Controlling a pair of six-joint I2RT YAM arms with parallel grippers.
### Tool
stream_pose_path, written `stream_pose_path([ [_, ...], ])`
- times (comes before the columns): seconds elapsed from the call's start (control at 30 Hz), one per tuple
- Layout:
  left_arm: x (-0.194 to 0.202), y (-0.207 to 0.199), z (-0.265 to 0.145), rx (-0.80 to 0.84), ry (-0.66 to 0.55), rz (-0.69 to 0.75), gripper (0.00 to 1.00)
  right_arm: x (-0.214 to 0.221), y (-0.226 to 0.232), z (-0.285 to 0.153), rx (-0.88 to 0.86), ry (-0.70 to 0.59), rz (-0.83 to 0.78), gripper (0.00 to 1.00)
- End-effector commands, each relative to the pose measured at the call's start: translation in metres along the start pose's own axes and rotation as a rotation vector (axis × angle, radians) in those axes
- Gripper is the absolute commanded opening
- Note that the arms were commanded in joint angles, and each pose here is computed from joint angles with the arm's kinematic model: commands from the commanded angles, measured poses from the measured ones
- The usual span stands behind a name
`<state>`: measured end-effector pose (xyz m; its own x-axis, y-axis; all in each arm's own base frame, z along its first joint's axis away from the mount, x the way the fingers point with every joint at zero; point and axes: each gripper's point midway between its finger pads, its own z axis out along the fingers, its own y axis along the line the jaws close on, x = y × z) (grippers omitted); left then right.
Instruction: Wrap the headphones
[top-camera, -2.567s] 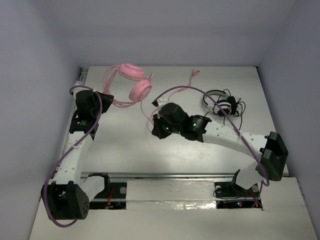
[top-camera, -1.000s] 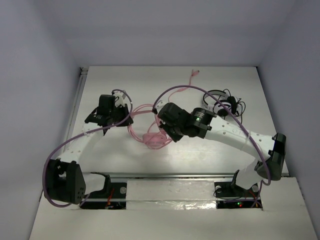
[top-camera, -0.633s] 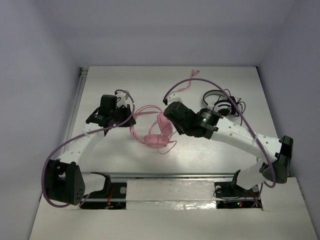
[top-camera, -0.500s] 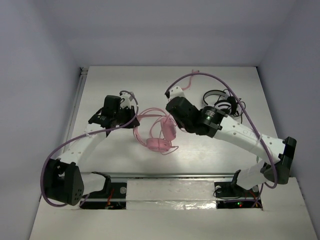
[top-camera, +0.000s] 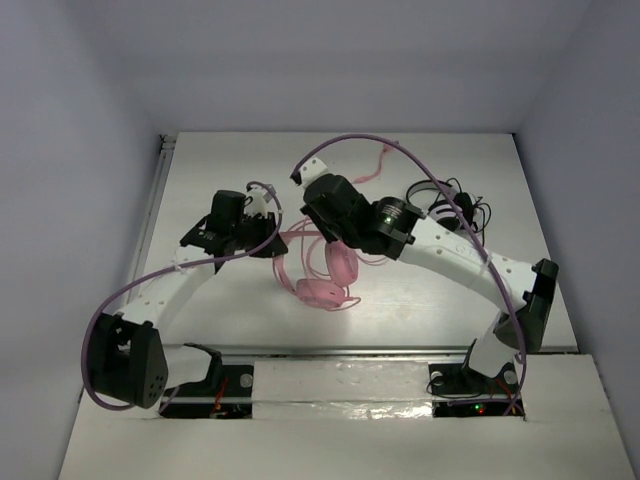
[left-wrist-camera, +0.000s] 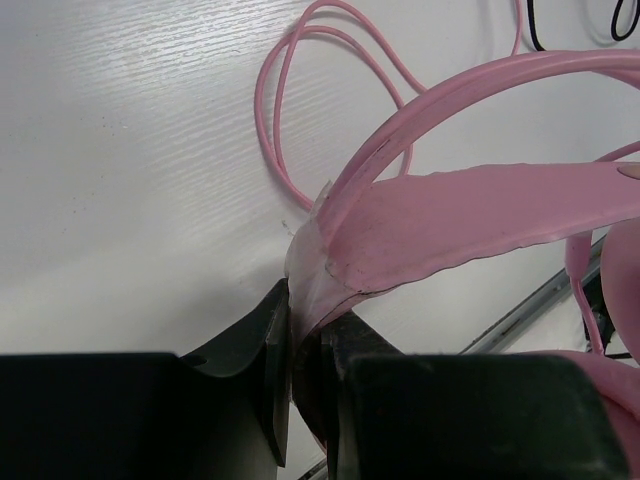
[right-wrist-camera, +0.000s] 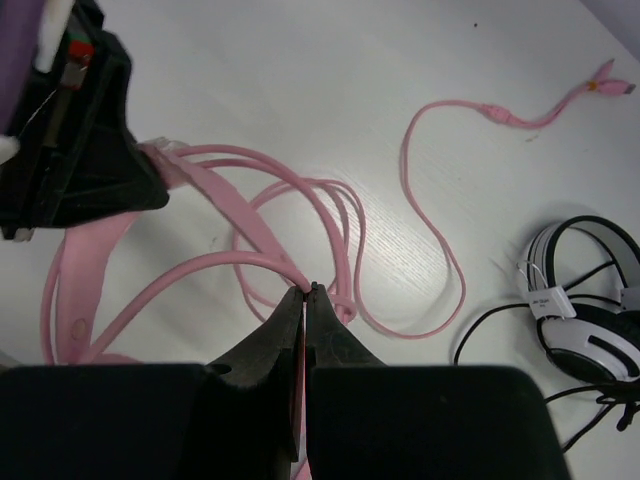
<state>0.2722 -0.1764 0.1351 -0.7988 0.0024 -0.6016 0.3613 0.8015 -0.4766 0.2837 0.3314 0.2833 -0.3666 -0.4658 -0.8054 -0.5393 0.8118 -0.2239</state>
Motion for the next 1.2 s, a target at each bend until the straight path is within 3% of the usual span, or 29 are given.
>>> stream_pose_path([
  [0.0, -0.030, -0.027, -0.003, 0.103, -0.068, -0.011, 0.00, -0.006, 0.018, -0.014, -0.054, 0.005, -0.047, 0.00],
  [0.2, -0.049, -0.029, -0.002, 0.087, -0.115, -0.060, 0.00, -0.001, 0.049, -0.028, -0.107, 0.004, -0.085, 0.01],
  [0.47, -0.055, -0.042, -0.006, 0.148, -0.145, -0.079, 0.00, 0.025, 0.049, -0.020, -0.083, 0.010, -0.100, 0.10],
  [0.67, -0.032, -0.045, -0.012, 0.178, -0.101, -0.080, 0.00, -0.008, 0.025, -0.016, -0.090, -0.094, 0.072, 0.37],
  [0.77, -0.031, -0.051, -0.015, 0.207, -0.095, -0.080, 0.00, -0.039, 0.013, -0.029, -0.181, -0.190, 0.175, 0.49],
  [1.0, -0.036, -0.055, -0.015, 0.221, -0.078, -0.074, 0.00, -0.091, -0.027, -0.078, -0.337, -0.399, 0.326, 0.59],
  [1.17, -0.052, -0.063, -0.022, 0.239, -0.119, -0.058, 0.00, -0.097, -0.029, -0.092, -0.407, -0.425, 0.330, 0.59],
])
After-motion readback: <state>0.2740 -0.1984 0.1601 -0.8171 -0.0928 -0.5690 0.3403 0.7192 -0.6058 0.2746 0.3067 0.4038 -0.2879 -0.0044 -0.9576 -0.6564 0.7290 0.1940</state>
